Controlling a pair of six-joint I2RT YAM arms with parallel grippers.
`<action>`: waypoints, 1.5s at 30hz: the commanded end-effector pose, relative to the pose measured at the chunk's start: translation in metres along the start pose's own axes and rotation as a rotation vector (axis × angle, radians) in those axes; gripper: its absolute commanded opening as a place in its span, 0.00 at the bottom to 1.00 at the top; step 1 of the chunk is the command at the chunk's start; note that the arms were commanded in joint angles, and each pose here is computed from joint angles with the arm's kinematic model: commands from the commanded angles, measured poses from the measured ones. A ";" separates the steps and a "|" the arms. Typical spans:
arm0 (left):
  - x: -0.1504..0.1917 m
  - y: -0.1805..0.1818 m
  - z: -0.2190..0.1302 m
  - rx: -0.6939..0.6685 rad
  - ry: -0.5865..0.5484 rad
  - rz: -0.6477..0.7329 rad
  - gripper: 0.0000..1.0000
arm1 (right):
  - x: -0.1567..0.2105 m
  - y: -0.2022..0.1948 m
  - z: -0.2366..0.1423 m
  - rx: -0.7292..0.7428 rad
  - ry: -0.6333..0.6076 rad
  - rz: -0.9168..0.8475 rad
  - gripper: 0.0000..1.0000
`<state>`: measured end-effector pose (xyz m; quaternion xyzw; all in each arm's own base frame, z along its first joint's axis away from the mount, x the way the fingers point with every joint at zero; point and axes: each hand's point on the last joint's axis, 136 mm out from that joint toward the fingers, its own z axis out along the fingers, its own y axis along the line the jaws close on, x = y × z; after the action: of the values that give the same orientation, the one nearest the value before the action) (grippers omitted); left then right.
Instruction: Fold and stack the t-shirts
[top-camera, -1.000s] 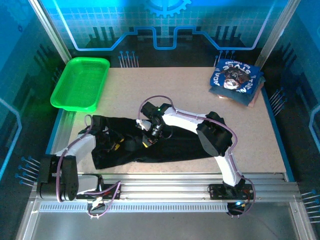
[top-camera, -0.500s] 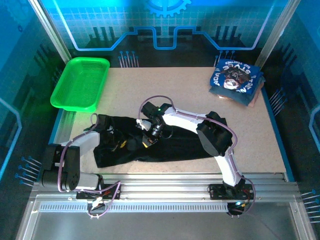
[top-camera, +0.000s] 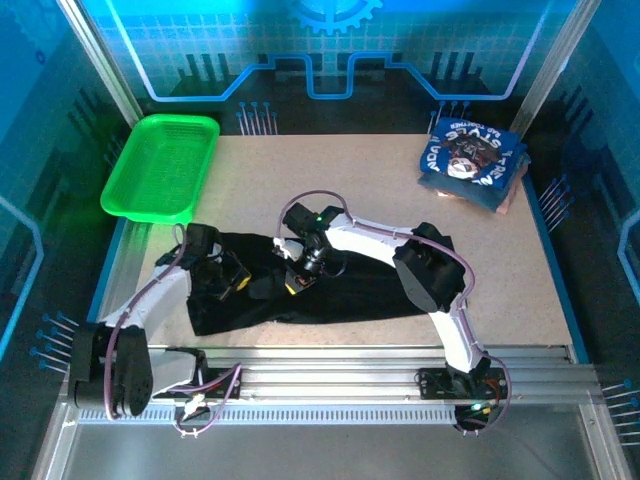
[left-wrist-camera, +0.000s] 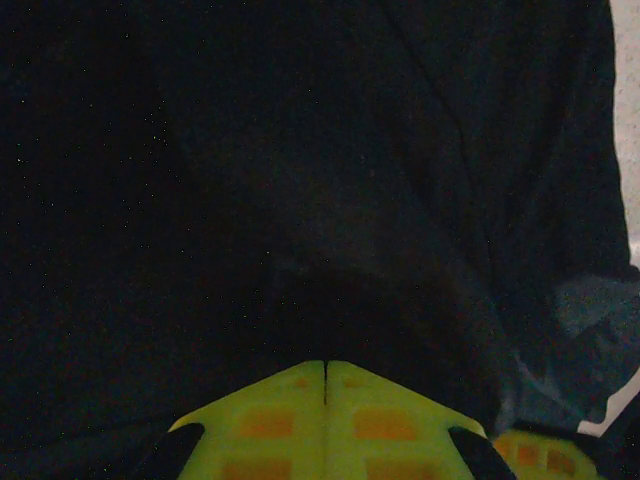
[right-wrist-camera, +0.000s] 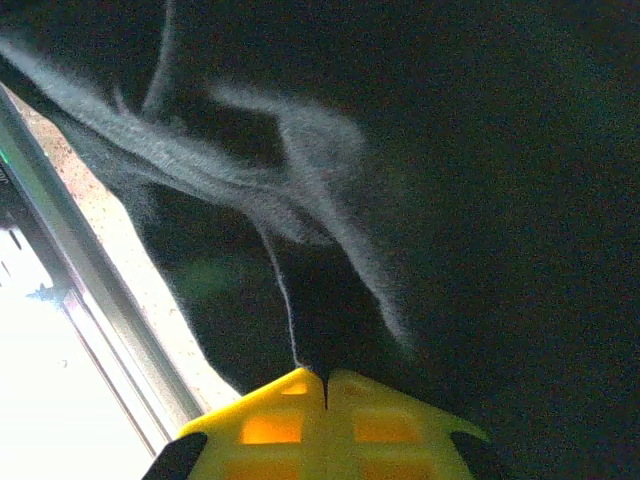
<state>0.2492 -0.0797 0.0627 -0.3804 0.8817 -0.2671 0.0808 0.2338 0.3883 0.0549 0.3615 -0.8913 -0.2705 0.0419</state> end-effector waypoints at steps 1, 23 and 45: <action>0.017 0.010 -0.010 -0.040 0.047 0.003 0.00 | -0.003 0.002 -0.012 -0.015 -0.017 -0.005 0.00; 0.046 0.074 -0.037 -0.267 0.038 -0.065 0.05 | 0.017 -0.004 -0.007 -0.006 0.023 0.017 0.00; -0.006 0.015 -0.042 -0.223 -0.063 0.029 0.68 | 0.081 -0.102 -0.129 0.344 -0.163 0.380 0.60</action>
<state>0.2145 -0.0499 0.0841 -0.3942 0.9047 -0.1533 0.0514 0.2483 0.2810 0.1149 0.2652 -0.9337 -0.2386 -0.0309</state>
